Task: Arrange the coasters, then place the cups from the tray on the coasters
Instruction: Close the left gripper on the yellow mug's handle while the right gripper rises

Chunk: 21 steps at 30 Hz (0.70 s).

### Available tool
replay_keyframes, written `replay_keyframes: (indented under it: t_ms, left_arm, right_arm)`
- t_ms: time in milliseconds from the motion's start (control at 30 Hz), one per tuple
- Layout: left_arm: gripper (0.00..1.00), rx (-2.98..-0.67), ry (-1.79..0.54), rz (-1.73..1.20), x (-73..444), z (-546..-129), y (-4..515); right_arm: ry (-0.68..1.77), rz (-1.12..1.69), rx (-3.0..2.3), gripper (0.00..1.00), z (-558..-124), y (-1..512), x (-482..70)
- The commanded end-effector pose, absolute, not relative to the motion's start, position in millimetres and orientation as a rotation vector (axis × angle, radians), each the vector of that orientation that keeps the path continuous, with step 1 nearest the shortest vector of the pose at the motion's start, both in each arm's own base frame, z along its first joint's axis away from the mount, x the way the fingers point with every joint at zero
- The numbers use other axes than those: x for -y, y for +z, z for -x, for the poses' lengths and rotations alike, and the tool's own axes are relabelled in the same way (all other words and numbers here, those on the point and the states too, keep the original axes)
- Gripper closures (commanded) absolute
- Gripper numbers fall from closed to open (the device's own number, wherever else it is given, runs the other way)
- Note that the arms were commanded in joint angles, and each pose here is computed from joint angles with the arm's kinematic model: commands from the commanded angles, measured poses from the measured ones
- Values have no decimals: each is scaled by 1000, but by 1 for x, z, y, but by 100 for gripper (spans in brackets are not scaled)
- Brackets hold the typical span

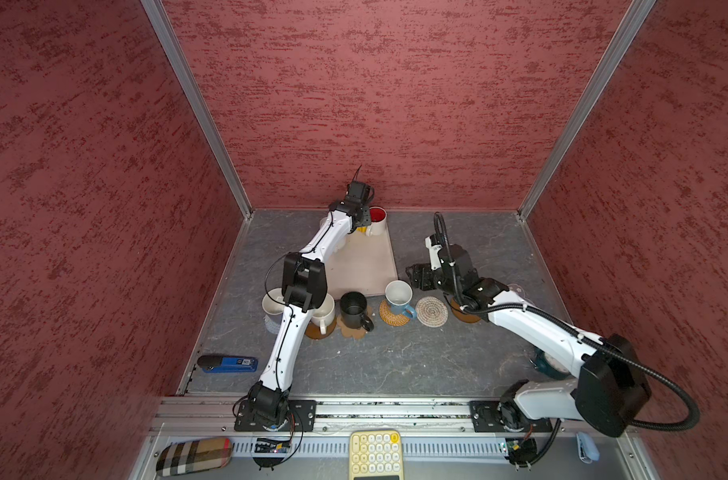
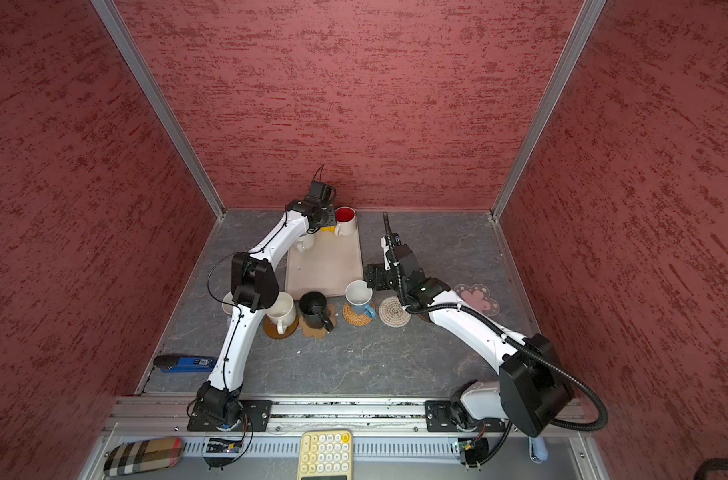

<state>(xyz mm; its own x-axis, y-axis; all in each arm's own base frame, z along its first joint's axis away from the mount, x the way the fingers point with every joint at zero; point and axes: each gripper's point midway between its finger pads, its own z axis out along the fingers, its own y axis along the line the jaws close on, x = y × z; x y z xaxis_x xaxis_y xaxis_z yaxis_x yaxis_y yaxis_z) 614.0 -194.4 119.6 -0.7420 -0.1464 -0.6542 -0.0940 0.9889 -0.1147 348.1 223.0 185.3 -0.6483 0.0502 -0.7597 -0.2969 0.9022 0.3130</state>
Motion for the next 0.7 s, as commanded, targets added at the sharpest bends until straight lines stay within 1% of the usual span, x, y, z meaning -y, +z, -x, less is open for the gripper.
replay_keyframes:
  t_ms: [0,667]
  left_arm:
    - [42,-2390,-96,192,197,-621,115]
    - [43,-2402,-103,261,187,-630,87]
  right_arm:
    - [516,142,-2200,18,-348,187,-217]
    - [523,112,-2202,19,-332,179,-205]
